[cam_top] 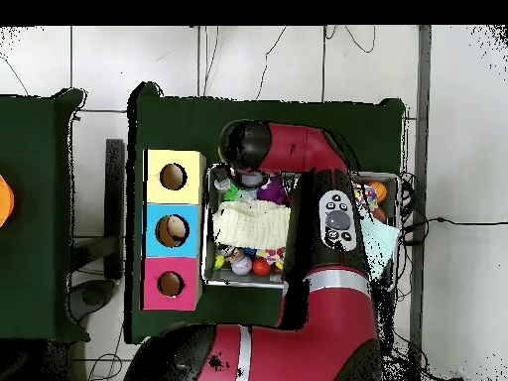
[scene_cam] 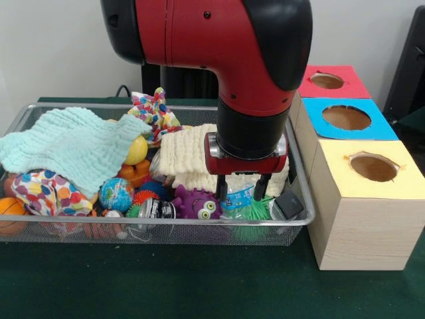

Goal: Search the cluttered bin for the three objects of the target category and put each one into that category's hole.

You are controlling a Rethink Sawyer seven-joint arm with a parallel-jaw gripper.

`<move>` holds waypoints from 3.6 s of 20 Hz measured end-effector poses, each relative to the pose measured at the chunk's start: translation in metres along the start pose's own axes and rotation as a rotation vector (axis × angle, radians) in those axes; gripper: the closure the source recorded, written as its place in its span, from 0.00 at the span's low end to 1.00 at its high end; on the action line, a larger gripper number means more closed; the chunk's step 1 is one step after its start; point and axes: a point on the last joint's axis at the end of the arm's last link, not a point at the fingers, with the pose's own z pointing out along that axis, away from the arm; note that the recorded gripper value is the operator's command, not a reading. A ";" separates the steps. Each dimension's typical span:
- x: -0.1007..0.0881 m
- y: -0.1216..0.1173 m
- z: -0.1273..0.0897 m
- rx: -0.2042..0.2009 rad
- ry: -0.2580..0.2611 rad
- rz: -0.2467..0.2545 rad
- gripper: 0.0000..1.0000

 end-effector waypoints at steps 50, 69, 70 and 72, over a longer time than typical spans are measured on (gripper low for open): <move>0.023 -0.011 0.033 -0.077 0.000 0.075 0.00; 0.025 0.003 0.046 -0.091 -0.012 0.075 0.00; 0.025 0.003 0.046 -0.091 -0.014 0.075 0.00; 0.025 0.003 0.047 -0.090 -0.019 0.075 0.00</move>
